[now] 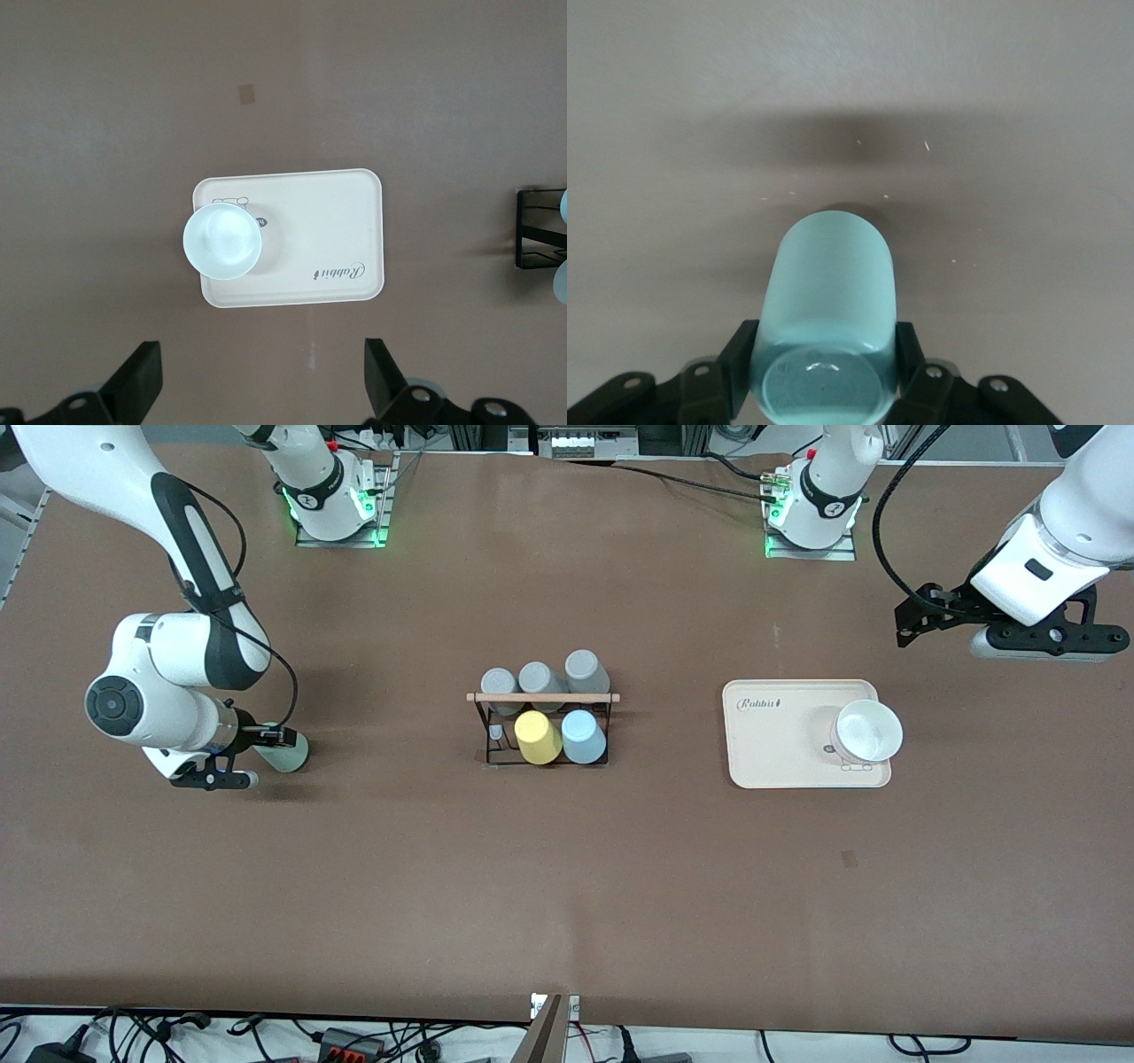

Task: Hang scattered cups on rack with three cups
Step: 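Close the right gripper on the pale teal cup and lift it, then carry the pale teal cup to the rack beside the yellow cup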

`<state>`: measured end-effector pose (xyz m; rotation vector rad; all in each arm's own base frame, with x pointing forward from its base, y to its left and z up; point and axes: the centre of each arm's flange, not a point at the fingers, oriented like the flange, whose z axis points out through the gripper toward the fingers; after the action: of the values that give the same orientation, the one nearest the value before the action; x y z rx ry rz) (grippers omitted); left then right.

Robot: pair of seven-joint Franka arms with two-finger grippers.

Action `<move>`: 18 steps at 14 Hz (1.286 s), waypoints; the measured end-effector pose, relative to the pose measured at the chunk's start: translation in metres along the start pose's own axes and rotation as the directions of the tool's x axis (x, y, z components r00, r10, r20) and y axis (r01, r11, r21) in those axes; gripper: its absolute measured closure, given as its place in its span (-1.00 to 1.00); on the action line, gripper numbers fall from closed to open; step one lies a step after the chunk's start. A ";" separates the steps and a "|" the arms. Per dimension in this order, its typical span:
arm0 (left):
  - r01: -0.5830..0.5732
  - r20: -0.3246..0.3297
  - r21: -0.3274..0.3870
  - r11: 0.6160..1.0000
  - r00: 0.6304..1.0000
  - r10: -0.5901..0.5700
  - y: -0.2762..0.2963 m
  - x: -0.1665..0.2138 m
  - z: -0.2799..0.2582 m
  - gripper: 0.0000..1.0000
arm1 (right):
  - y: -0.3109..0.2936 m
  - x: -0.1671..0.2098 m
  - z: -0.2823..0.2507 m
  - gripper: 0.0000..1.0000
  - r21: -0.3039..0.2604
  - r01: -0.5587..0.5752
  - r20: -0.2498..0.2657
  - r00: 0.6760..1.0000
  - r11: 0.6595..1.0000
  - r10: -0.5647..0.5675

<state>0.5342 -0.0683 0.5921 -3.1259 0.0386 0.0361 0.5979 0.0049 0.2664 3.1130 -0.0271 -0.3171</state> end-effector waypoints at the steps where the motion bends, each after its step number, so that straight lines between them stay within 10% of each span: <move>1: 0.000 0.000 0.000 1.000 1.000 0.000 0.000 0.000 0.000 -1.00 | -0.008 0.004 -0.026 -0.32 -0.002 0.012 0.006 1.000 1.000 -0.012; 7: 0.000 -0.003 0.000 1.000 1.000 0.000 0.000 0.000 -0.001 -1.00 | -0.103 0.011 -0.166 -0.32 0.112 0.059 -0.046 0.997 0.992 -0.054; 18: -0.005 -0.028 -0.002 1.000 1.000 0.005 0.003 0.001 -0.013 -1.00 | -0.306 -0.024 -0.169 -0.32 0.095 0.016 -0.078 0.997 0.995 -0.009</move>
<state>0.5355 -0.0716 0.6048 -3.1288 0.0472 -0.0073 0.6138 0.3127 0.4324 3.2189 -0.0225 -0.2007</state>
